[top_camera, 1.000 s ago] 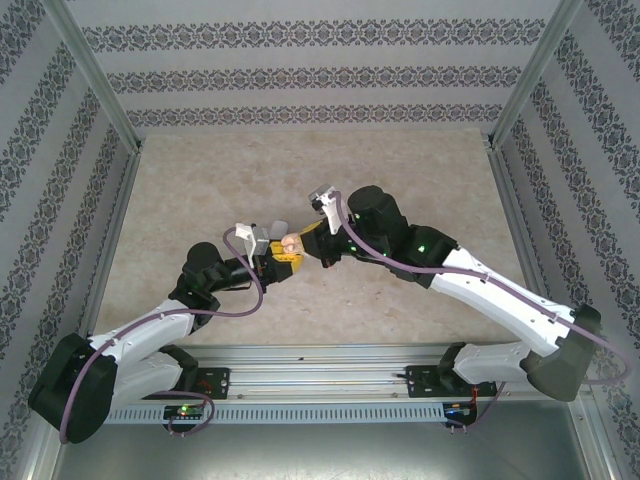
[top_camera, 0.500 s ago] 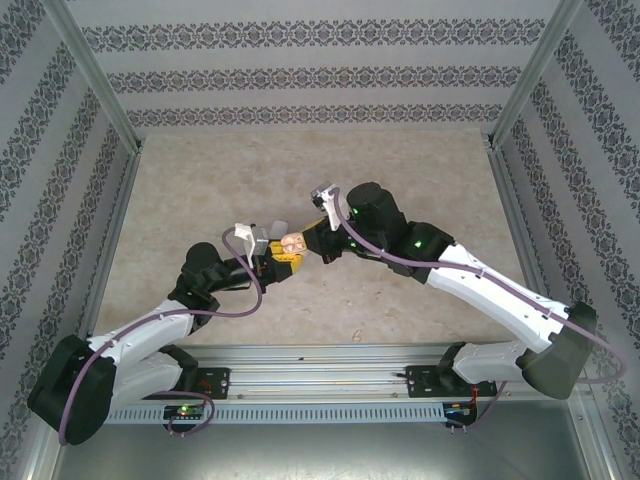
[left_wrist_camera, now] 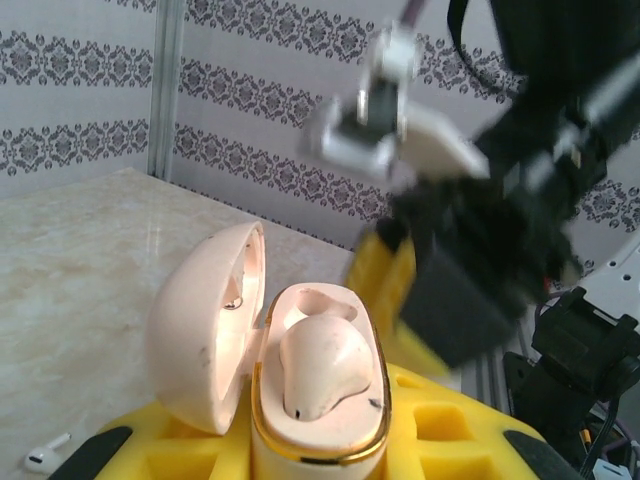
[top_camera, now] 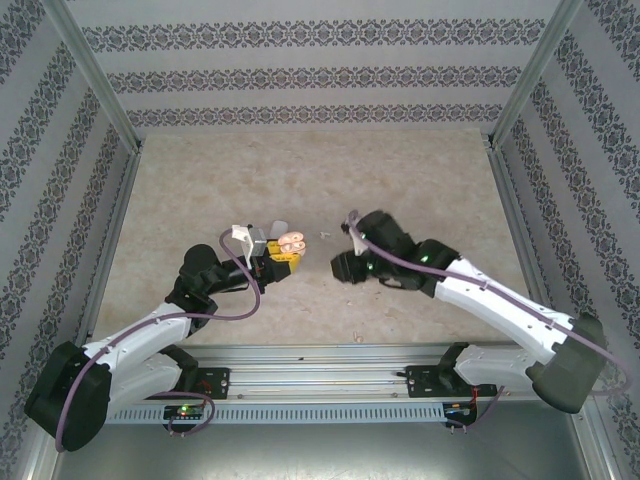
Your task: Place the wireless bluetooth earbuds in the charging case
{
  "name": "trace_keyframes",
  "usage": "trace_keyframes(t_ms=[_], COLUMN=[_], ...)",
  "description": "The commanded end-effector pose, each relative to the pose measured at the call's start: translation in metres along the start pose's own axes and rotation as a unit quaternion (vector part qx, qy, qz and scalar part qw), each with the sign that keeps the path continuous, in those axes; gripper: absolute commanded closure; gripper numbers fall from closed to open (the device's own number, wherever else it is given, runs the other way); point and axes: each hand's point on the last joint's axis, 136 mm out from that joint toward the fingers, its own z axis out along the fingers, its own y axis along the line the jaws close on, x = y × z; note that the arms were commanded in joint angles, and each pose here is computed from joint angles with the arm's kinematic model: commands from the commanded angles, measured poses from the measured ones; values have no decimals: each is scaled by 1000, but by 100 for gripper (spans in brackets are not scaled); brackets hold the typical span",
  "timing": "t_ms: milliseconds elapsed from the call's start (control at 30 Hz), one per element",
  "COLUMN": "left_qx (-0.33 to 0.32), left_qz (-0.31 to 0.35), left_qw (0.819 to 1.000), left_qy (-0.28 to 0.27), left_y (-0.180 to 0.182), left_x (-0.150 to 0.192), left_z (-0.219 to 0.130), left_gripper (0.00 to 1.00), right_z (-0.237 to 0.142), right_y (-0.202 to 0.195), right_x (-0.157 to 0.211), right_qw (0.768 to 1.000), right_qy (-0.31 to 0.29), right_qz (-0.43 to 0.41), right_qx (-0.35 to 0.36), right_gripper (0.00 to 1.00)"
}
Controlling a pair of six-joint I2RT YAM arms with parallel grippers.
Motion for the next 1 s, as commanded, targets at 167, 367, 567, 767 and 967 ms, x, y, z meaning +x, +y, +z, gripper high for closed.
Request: trace_keyframes(t_ms=[167, 367, 567, 767, 967], left_qx=[0, -1, -6, -7, -6], left_qz=[9, 7, 9, 10, 9], left_qw=[1000, 1000, 1000, 1000, 1000], left_qy=[3, 4, 6, 8, 8], left_y=[-3, -5, -5, -5, -3], left_x=[7, 8, 10, 10, 11], left_z=[-4, -6, -9, -9, -7], left_gripper=[92, 92, 92, 92, 92], right_z=[62, 76, 76, 68, 57], right_y=[-19, -16, -14, -15, -26], right_x=[120, 145, 155, 167, 176], right_qw=[986, 980, 977, 972, 966], right_qy=[143, 179, 194, 214, 231], right_qz=[76, 70, 68, 72, 71], right_qx=[44, 55, 62, 70, 94], right_gripper=[77, 84, 87, 89, 89])
